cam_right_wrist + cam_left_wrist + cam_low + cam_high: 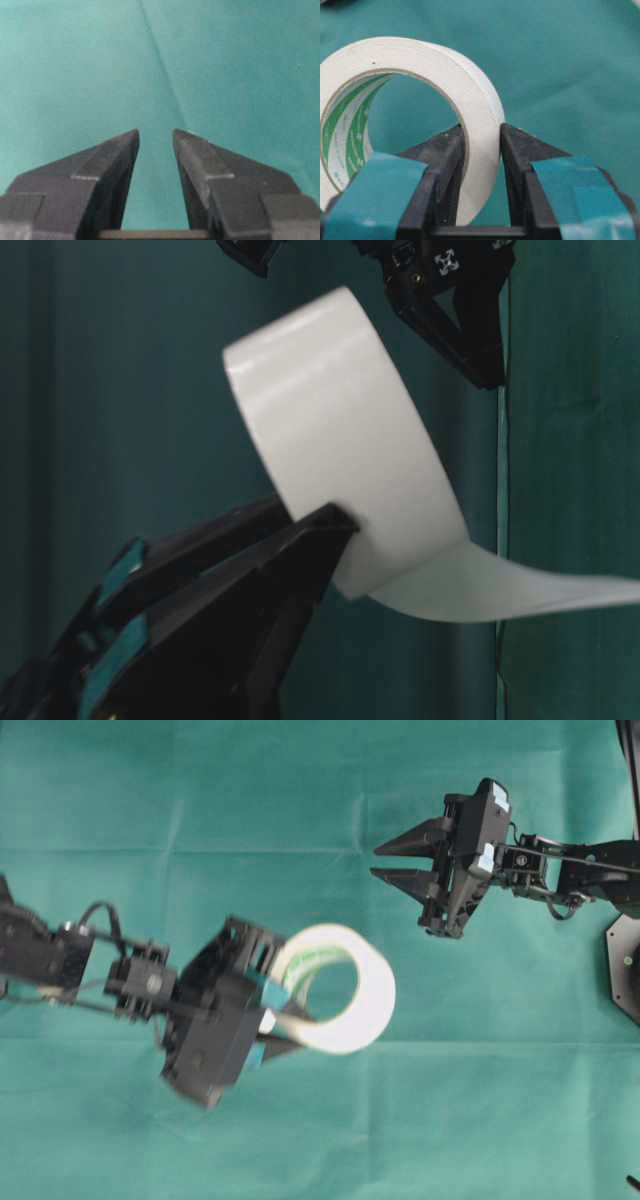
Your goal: Peel off the duct tape with your right arm.
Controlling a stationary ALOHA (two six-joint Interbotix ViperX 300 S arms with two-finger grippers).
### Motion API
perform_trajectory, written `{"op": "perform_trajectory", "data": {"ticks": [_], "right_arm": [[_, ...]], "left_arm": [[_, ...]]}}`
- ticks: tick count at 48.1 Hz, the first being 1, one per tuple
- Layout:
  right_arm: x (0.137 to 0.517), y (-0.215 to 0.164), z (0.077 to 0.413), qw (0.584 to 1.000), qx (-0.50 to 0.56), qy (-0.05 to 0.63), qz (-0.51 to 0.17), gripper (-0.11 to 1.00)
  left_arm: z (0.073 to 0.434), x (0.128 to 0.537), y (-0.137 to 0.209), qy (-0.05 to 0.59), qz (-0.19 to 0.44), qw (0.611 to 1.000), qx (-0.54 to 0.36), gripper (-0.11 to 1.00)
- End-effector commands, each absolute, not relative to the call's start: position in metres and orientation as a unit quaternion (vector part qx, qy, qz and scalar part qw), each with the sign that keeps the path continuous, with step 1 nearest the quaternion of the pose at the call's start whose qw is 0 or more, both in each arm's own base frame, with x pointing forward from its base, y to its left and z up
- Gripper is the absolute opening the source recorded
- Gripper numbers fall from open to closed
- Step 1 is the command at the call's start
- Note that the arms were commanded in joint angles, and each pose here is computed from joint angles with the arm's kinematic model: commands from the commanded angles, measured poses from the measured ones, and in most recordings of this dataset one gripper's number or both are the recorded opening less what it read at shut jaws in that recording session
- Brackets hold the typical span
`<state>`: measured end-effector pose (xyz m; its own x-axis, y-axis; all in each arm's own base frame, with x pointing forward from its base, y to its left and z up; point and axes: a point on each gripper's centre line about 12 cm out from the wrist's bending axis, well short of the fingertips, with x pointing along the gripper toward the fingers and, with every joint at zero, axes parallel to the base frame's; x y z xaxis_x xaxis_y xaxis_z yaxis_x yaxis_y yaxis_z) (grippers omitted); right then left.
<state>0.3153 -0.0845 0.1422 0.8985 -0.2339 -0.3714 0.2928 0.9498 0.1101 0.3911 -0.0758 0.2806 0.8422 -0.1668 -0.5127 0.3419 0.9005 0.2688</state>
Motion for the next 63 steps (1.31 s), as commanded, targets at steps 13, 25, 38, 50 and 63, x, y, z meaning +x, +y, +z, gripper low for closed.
{"op": "perform_trajectory", "data": {"ticks": [13, 25, 38, 50, 63], "right_arm": [[0.312, -0.072, 0.149, 0.974, 0.079, 0.177, -0.119, 0.08], [0.302, -0.056, 0.157, 0.977, 0.075, 0.175, -0.097, 0.08], [0.291, -0.049, 0.165, 0.979, 0.073, 0.17, -0.089, 0.08], [0.283, -0.041, 0.168, 0.98, 0.071, 0.168, -0.079, 0.08], [0.274, -0.038, 0.172, 0.982, 0.07, 0.159, -0.074, 0.08]], "left_arm": [[0.281, 0.397, -0.035, 0.25, -0.084, 0.951, 0.163, 0.2], [0.266, 0.403, -0.019, 0.27, -0.065, 0.949, 0.148, 0.2], [0.251, 0.412, -0.012, 0.274, -0.056, 0.949, 0.145, 0.2], [0.234, 0.42, -0.008, 0.29, -0.053, 0.945, 0.143, 0.2], [0.221, 0.427, -0.004, 0.301, -0.05, 0.942, 0.141, 0.2]]}}
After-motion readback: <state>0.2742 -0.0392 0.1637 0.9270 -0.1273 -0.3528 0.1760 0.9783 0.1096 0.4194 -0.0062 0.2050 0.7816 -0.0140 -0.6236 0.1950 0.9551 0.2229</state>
